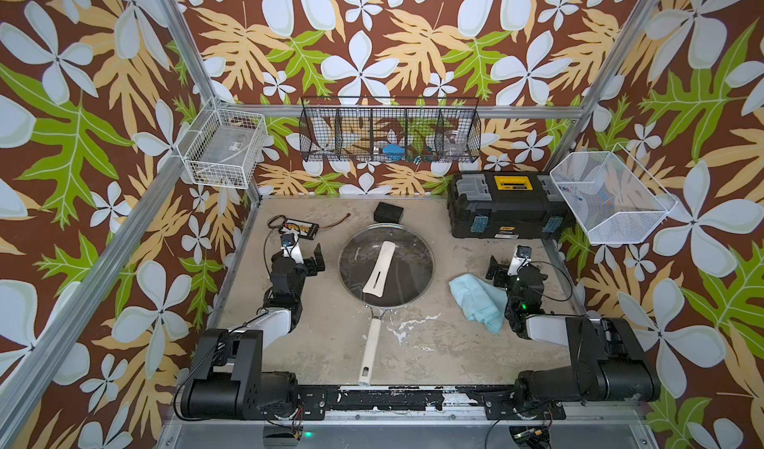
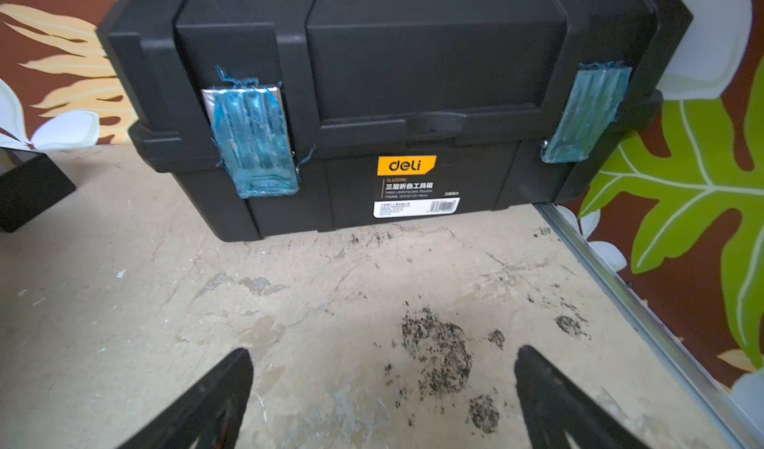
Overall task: Wipe the pot lid with a cloth
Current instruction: Reset both arms
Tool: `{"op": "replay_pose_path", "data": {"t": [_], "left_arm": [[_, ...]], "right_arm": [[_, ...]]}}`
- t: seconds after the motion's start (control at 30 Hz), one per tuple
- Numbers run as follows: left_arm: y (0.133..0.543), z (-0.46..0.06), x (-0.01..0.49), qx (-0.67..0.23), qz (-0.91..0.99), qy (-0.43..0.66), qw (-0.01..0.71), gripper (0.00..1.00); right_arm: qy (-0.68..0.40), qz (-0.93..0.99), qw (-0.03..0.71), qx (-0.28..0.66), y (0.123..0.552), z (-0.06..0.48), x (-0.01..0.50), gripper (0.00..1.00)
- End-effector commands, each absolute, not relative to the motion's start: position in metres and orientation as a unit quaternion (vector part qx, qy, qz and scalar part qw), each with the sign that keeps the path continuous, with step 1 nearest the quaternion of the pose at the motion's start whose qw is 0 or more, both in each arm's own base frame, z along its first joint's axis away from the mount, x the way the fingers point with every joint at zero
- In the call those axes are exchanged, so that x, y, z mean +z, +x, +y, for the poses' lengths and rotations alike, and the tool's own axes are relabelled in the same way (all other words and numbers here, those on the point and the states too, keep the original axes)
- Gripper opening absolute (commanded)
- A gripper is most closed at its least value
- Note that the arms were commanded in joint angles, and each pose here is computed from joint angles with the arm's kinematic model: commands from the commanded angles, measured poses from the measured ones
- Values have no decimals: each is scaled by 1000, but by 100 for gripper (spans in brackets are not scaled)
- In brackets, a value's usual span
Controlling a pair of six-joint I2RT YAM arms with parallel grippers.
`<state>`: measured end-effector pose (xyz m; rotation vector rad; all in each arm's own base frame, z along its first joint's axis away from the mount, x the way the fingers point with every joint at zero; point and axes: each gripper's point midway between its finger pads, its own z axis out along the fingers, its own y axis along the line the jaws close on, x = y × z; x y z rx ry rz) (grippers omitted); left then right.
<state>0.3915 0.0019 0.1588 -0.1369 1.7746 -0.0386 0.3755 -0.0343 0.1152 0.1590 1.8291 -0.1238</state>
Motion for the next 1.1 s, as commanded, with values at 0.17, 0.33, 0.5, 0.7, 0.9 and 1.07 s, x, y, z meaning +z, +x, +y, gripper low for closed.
{"op": "replay_pose_path", "data": {"t": [0.17,0.33,0.5,0.7,0.9,1.07], "left_arm": [[386,7,145,-2,776,-65,627,100],[376,5,137,6,762,-66,644,100],[368,4,133,15,755,-64,653,100],[355,9,136,21,730,-77,679,100],[355,9,134,20,734,-78,675,100],[355,9,134,19,733,-79,675,100]], "right_arm": [[61,742,666,-46,357,-29,137,100],[55,734,676,-43,352,-27,129,100],[43,746,664,-39,357,-23,126,100],[27,754,653,-55,363,-15,123,100],[26,756,651,-57,364,-15,122,100],[25,756,651,-57,364,-14,122,100]]}}
